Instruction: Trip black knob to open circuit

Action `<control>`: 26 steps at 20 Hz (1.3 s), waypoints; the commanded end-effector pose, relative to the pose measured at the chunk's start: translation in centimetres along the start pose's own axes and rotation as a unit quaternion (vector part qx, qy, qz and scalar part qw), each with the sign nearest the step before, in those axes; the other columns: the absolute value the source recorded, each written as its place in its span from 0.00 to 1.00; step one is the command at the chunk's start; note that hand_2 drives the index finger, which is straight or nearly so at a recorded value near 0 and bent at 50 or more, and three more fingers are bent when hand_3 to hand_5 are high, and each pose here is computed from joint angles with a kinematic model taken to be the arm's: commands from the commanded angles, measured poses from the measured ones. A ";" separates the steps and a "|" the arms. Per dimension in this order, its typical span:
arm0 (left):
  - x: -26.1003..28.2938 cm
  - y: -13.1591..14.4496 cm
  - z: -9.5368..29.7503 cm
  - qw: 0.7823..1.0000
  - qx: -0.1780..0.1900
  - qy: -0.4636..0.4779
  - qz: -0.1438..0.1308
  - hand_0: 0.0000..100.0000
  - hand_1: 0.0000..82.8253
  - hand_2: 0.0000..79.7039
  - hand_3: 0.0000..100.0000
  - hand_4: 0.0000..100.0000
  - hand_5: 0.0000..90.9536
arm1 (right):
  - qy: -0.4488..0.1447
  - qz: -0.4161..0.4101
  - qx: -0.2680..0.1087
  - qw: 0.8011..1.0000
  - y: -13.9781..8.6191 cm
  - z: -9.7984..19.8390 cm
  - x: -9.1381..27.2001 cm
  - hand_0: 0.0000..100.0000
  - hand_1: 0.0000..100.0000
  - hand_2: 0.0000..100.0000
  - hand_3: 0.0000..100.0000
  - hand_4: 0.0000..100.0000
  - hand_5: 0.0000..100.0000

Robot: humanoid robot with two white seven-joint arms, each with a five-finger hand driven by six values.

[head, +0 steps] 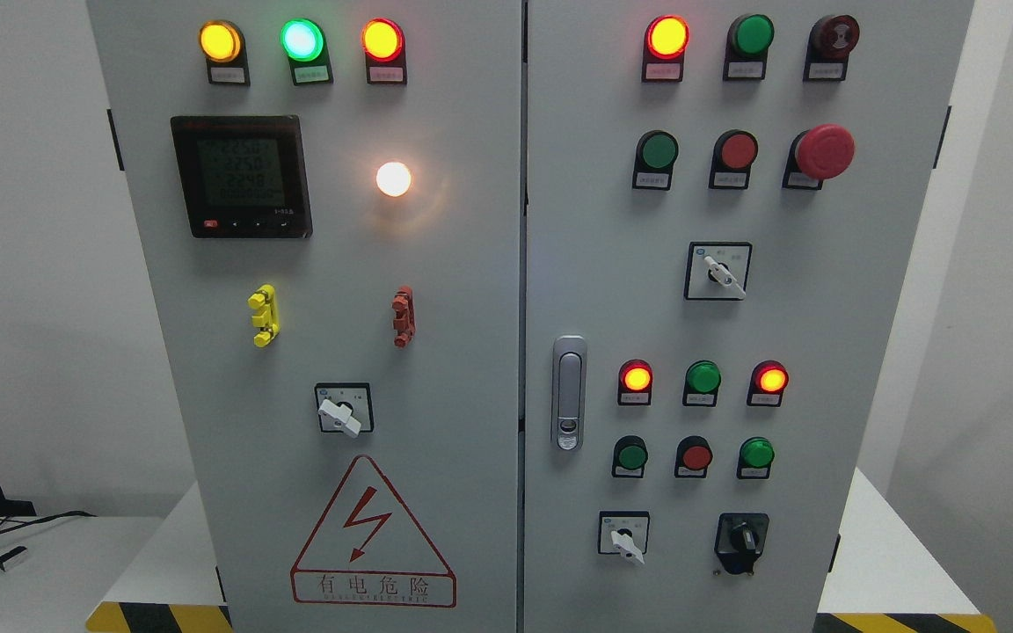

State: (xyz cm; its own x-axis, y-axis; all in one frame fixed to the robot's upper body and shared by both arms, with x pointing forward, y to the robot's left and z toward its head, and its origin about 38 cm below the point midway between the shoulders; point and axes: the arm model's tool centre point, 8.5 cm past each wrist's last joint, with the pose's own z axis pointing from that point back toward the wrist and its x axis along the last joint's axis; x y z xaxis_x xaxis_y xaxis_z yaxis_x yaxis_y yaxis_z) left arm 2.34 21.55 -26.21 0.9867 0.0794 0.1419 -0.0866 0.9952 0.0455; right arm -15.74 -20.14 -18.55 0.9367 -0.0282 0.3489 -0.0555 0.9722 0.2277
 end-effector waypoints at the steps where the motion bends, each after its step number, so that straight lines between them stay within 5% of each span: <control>1: 0.0 0.0 0.0 1.000 -0.003 -0.001 -0.015 0.12 0.47 0.00 0.00 0.00 0.00 | -0.293 0.053 -0.041 0.954 -4.4 6.8 16.2 0.04 0.24 0.13 0.33 0.24 0.19; 7: 0.0 -0.1 0.0 1.000 -0.003 -0.001 -0.015 0.12 0.47 0.00 0.00 0.00 0.00 | -0.424 0.083 -0.093 0.897 -7.1 11.9 24.3 0.03 0.31 0.20 0.47 0.36 0.30; 19: 0.0 0.0 0.0 1.000 -0.003 -0.001 -0.015 0.12 0.47 0.00 0.00 0.00 0.00 | -0.516 0.123 -0.125 0.838 -8.3 16.3 32.1 0.05 0.31 0.22 0.52 0.41 0.34; 26: 0.0 0.0 0.0 1.000 -0.003 -0.001 -0.015 0.12 0.47 0.00 0.00 0.00 0.00 | -0.566 0.137 -0.151 0.799 -10.6 17.9 40.1 0.07 0.30 0.23 0.53 0.41 0.34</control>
State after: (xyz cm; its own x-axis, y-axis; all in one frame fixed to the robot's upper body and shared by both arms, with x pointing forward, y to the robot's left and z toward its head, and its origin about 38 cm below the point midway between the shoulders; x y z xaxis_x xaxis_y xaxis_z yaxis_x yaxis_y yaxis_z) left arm 2.34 21.54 -26.21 0.9867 0.0794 0.1418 -0.0866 0.9952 0.0454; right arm 9.84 -32.24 0.74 0.2361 0.0281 0.9713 0.0067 0.9995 -0.0305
